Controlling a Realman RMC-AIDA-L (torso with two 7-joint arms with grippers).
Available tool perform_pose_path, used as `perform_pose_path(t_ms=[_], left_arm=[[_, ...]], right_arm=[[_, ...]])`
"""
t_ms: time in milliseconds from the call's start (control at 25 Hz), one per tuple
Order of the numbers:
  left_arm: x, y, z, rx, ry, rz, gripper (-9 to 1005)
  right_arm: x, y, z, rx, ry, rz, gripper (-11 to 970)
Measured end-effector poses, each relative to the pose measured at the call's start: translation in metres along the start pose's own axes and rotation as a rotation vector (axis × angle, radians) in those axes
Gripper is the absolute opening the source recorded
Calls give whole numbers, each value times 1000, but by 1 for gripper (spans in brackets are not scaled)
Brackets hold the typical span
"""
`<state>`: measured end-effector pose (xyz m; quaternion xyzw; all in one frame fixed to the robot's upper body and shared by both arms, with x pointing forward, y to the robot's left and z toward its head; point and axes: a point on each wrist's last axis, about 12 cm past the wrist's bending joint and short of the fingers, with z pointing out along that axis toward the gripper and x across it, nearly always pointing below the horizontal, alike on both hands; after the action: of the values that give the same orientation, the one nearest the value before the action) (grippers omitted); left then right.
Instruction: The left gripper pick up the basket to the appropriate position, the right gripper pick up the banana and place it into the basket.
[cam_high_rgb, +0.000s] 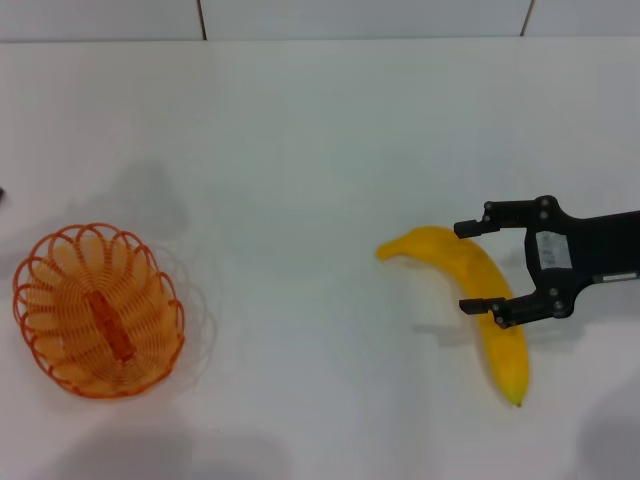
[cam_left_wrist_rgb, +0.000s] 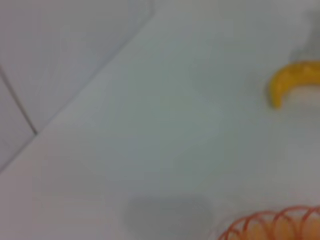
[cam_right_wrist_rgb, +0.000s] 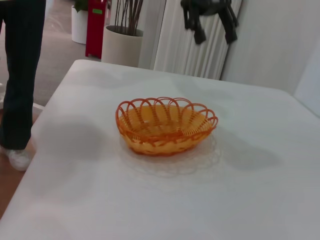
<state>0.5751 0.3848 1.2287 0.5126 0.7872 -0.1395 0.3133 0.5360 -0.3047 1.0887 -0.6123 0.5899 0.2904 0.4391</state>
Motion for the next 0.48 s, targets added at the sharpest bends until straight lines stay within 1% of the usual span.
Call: perform_pose_path(t_ms=[40,120,240,320,480], left_arm=[[-1,-1,6,6,15,9,851],[-2,-2,26,8,99,20,850],[-1,-5,44,5,177,32,849],[-3,-7,55,4,192,51,848],[-13,-11,67,24,187,87,847]], right_arm=[[0,0,0,0,0,0,820],[0,0,1,-1,-1,0,820],[0,0,1,-1,-1,0,820],[0,0,1,-1,-2,0,820],[0,0,1,-1,-2,2,820]])
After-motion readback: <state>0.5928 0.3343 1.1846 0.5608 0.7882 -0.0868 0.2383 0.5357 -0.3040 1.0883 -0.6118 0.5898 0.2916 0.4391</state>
